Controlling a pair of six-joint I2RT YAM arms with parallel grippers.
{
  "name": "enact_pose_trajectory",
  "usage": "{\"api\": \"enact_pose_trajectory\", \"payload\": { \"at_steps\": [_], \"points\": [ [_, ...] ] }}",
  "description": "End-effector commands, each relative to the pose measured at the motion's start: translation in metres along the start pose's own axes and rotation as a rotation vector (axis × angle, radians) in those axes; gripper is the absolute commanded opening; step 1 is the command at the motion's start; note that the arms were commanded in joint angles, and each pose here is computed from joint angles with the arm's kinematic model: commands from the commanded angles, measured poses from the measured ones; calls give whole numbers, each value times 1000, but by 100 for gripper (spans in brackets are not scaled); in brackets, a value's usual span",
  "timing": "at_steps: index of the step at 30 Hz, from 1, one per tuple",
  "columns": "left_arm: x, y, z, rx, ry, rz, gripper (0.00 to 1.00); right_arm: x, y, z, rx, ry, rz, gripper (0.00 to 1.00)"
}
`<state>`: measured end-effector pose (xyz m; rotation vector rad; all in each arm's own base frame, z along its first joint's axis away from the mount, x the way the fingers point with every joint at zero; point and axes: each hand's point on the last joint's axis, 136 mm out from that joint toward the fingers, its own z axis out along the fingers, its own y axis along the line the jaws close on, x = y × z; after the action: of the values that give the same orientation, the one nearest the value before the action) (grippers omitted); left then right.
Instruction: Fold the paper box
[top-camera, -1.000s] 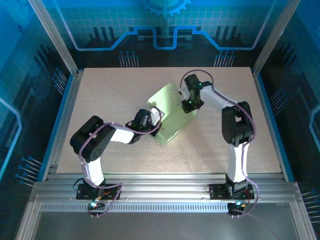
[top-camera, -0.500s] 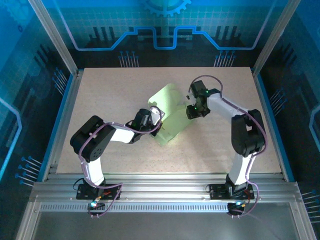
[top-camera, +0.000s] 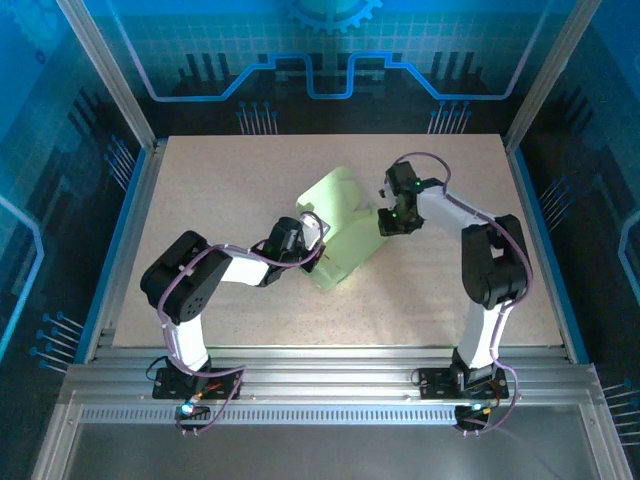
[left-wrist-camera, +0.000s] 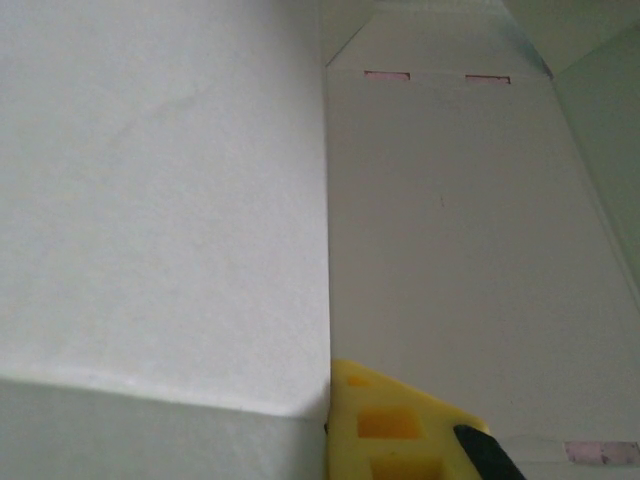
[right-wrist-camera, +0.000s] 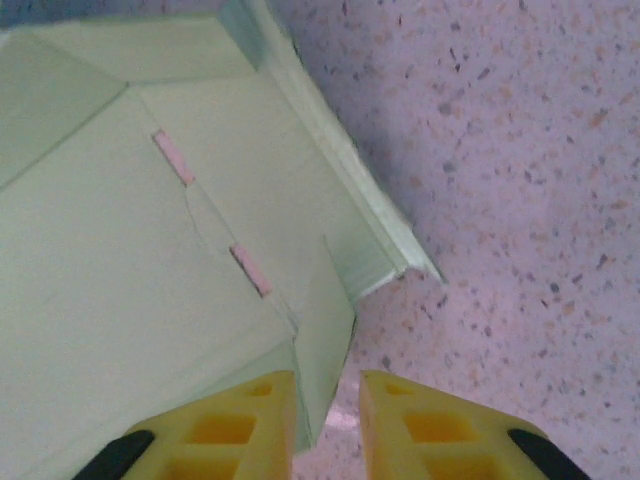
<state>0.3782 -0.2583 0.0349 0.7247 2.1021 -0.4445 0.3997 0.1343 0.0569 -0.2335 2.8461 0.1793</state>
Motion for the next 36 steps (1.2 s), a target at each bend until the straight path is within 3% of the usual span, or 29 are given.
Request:
{"api": "enact_pose_trajectory", "payload": {
  "at_steps": [1, 7, 10, 14, 24, 36],
  "points": [
    [14, -3, 4, 27, 56, 13, 3, -6, 1, 7, -23, 25, 15, 22],
    [15, -4, 4, 27, 59, 28, 3, -10, 3, 11, -16, 27, -14, 5],
    [15, -5, 4, 29, 61, 33, 4, -12, 10, 12, 4, 5, -134, 0],
    [17, -5, 5, 29, 67, 36, 4, -10, 14, 19, 73, -14, -332, 0],
    [18, -6, 6, 33, 72, 35, 3, -13, 35, 31, 102, 14, -625, 0],
    [21, -5, 8, 32, 81, 37, 3, 14, 72, 33, -38, 74, -958, 0]
  ]
}}
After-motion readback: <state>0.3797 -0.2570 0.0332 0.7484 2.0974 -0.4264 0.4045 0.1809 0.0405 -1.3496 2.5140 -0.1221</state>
